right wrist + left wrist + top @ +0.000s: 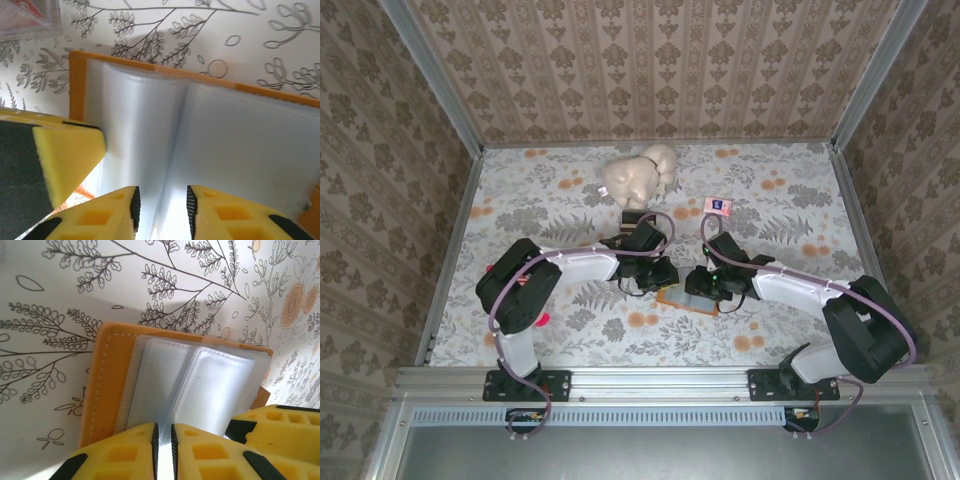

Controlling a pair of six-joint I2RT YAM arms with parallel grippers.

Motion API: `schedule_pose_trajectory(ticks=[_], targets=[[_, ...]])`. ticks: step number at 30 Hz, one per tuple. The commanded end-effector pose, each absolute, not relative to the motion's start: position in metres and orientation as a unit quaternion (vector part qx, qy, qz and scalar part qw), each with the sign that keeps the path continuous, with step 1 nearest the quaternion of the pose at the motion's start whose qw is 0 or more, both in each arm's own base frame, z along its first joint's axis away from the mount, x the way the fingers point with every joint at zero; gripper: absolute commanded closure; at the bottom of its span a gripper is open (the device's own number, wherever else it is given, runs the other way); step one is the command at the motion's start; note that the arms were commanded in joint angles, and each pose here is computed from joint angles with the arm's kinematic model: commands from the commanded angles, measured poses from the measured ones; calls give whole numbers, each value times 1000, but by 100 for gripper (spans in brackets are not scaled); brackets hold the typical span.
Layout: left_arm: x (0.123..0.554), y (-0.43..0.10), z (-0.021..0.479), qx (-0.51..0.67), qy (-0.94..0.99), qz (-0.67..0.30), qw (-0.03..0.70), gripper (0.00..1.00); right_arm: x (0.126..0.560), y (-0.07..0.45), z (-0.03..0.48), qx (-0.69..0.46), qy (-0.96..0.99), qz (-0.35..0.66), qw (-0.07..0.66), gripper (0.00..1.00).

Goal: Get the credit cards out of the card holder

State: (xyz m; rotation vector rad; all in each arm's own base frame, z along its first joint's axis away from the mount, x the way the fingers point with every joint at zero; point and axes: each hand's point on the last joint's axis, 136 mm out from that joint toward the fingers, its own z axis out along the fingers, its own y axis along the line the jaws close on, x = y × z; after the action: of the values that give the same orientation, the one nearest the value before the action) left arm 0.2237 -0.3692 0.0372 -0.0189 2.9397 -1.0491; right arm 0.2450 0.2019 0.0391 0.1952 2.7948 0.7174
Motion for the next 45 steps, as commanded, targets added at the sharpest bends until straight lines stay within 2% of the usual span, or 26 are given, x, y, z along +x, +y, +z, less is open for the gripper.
schedule_pose_trajectory(ticks=[1,4,7,16,20,27,36,41,45], targets=[[221,-377,37,-4,939,-344,1,83,240,211,44,52,952,276,118,59],[221,-377,35,-4,940,-342,-1,85,239,209,39,56,957,263,109,54],[220,-378,33,-4,940,-342,-4,88,237,206,30,61,962,249,96,53],[220,-382,41,1,936,-352,1,92,231,187,7,74,980,172,61,55],[224,-374,50,-4,937,-350,13,87,229,174,0,75,987,133,58,62],[227,-346,47,-16,950,-312,24,79,229,164,-3,65,991,100,61,68],[222,-348,34,-17,954,-299,8,75,229,163,-5,61,992,96,57,69],[222,-347,30,-21,956,-292,4,66,229,164,-6,61,992,97,56,70],[221,-352,31,-16,954,-300,-1,67,229,165,-6,61,991,101,56,71]])
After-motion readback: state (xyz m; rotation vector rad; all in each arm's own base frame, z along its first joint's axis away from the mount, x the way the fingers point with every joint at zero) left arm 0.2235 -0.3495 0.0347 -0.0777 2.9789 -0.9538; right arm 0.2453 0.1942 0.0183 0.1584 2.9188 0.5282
